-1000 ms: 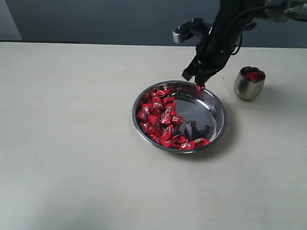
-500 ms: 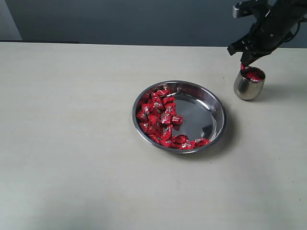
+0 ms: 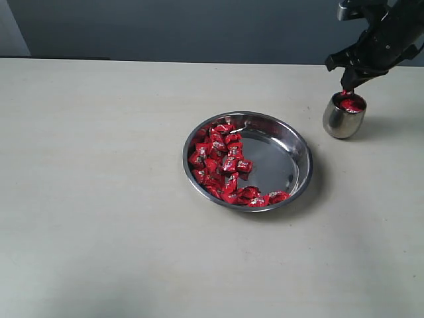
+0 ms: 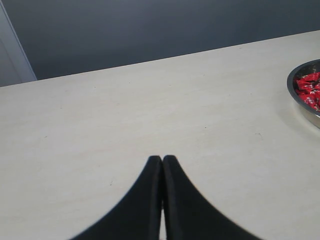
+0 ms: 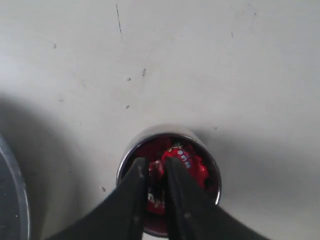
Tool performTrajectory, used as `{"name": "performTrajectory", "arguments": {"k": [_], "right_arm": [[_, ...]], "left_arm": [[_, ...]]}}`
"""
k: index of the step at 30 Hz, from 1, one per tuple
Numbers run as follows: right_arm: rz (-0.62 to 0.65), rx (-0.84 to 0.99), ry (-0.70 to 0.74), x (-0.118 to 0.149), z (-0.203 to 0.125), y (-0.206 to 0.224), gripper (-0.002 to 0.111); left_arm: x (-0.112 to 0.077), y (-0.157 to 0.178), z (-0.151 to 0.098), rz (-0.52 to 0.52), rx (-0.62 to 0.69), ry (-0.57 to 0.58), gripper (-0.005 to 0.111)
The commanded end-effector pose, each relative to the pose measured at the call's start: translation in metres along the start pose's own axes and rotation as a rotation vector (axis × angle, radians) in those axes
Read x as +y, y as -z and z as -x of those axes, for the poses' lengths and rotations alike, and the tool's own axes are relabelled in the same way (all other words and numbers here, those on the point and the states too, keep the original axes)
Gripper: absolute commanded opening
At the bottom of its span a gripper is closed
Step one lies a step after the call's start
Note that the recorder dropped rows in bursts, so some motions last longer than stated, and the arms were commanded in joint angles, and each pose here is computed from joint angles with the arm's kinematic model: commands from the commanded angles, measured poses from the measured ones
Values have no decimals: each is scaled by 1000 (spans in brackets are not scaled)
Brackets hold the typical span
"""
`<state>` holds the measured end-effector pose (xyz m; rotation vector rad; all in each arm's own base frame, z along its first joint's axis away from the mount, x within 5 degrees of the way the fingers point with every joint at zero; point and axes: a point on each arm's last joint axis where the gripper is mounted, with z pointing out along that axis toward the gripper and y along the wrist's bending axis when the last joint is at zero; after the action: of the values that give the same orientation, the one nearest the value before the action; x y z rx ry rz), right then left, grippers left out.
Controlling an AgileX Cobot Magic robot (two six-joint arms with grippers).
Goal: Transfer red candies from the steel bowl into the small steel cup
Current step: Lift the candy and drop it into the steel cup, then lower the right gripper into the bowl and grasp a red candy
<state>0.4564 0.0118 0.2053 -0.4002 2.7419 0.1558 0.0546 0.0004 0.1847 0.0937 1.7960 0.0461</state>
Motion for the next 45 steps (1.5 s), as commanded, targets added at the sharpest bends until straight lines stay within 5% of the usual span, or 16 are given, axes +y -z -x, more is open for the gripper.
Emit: {"name": "performTrajectory", "arguments": {"k": [1, 11, 17, 21, 30, 41, 45], "right_arm": [[-1, -4, -6, -2, 0, 2, 26], [30, -10, -26, 1, 1, 0, 26], [376, -15, 51, 37, 2, 5, 26], [465, 51, 206, 85, 2, 3, 26], [364, 183, 483, 164, -7, -8, 26], [430, 374, 425, 171, -29, -71, 27], [452, 380, 411, 172, -31, -77, 41]], "left_arm": [[-1, 0, 1, -10, -10, 4, 0], [-1, 0, 1, -10, -10, 4, 0], [-1, 0, 1, -10, -10, 4, 0], [-1, 0, 1, -10, -10, 4, 0], [-1, 0, 1, -10, -10, 4, 0], [-1, 0, 1, -10, -10, 4, 0], [-1, 0, 1, -10, -10, 4, 0]]}}
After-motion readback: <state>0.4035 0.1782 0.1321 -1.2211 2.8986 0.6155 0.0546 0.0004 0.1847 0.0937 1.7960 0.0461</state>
